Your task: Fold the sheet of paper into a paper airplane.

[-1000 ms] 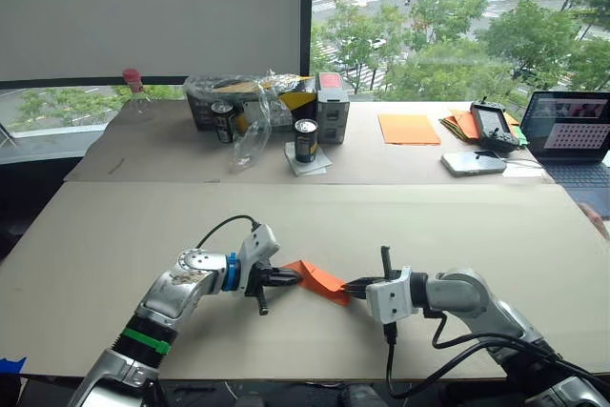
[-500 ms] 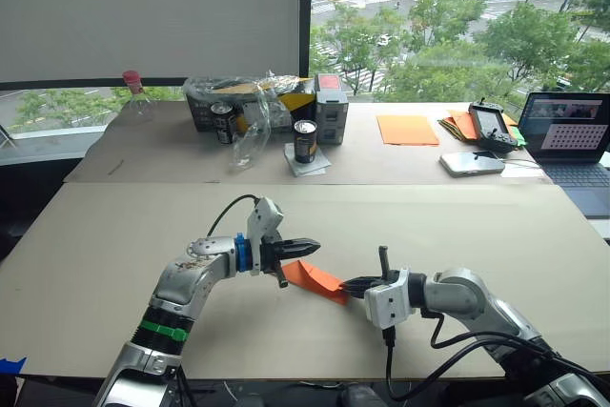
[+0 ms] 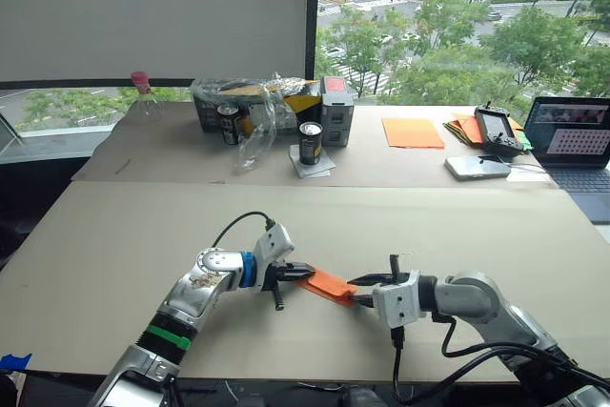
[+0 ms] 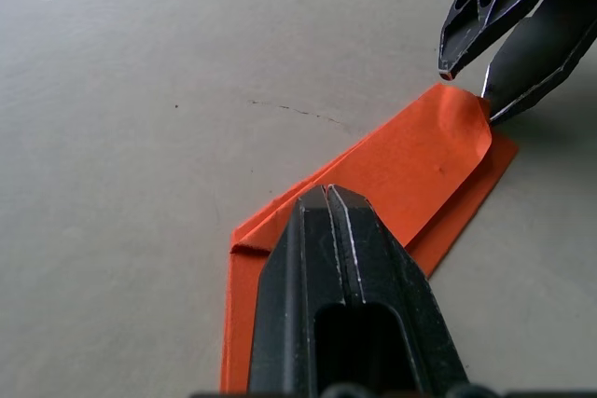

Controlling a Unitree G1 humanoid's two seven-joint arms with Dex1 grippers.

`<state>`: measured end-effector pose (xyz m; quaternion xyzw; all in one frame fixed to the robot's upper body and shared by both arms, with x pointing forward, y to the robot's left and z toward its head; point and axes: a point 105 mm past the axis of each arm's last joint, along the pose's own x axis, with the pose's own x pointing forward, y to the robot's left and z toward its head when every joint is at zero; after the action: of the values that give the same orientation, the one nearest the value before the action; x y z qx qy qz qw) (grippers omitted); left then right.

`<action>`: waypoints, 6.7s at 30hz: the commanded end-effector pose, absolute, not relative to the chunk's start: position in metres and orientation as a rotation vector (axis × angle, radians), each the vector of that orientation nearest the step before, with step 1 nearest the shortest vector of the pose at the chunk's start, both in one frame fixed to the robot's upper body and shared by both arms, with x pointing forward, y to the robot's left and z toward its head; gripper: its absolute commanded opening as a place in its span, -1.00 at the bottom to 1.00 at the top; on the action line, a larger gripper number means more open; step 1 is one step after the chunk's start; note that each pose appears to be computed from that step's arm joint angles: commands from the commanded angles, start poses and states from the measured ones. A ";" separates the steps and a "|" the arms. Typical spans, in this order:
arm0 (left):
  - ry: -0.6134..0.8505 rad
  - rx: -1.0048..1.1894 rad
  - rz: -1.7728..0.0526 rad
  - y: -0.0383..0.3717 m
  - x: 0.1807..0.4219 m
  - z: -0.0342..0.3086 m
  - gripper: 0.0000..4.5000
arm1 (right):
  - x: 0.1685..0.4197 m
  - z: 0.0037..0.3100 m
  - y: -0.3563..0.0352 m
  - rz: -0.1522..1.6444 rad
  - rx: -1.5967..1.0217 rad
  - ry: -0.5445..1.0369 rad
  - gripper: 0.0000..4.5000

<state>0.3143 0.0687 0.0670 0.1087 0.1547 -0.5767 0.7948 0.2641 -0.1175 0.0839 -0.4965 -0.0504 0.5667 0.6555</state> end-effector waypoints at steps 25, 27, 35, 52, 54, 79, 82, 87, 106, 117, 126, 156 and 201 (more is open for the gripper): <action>0.452 0.282 -1.212 0.081 0.311 0.037 -1.00 | 0.304 0.059 -0.090 1.009 -0.518 0.361 -0.99; 0.453 0.284 -1.217 0.083 0.310 0.037 -1.00 | 0.299 0.055 -0.102 0.998 -0.511 0.376 -0.99; 0.452 0.294 -1.214 0.088 0.316 0.037 -1.00 | 0.264 0.043 -0.151 0.954 -0.536 0.460 -0.99; 0.442 0.293 -1.248 0.080 0.319 0.037 -1.00 | 0.292 0.095 -0.103 0.988 -0.433 0.207 -0.99; 0.446 0.296 -1.256 0.079 0.318 0.036 -1.00 | 0.291 0.087 -0.095 1.010 -0.427 0.238 -0.99; 0.362 0.200 -1.320 0.082 0.308 0.074 -1.00 | 0.264 0.135 -0.131 1.073 -0.305 0.177 -0.99; 0.311 0.174 -1.305 0.089 0.307 0.097 -1.00 | 0.258 0.141 -0.114 1.151 -0.375 0.169 -0.99; 0.216 0.141 -1.286 0.106 0.302 0.142 -1.00 | 0.246 0.154 -0.088 1.280 -0.407 0.172 -0.99; 0.366 0.130 -1.241 0.130 0.254 0.133 -1.00 | 0.289 0.151 -0.078 1.170 -0.519 0.256 -0.99; 0.334 0.130 -1.213 0.124 0.261 0.133 -1.00 | 0.336 0.121 -0.096 1.020 -0.553 0.343 -0.99; 0.331 0.143 -1.213 0.126 0.265 0.132 -1.00 | 0.346 0.182 -0.108 0.977 -0.484 0.191 -0.99; 0.352 0.197 -1.171 0.130 0.272 0.120 -1.00 | 0.322 0.148 -0.066 0.881 -0.409 0.658 0.93; 0.271 0.226 -1.230 0.103 0.288 0.120 -1.00 | 0.408 0.168 -0.338 -0.112 -0.251 0.467 -0.99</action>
<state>0.2889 0.1062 0.1123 0.0959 0.1439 -0.5689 0.8040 0.4048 -0.3364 0.1505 -0.0982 0.2567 -0.0624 0.9595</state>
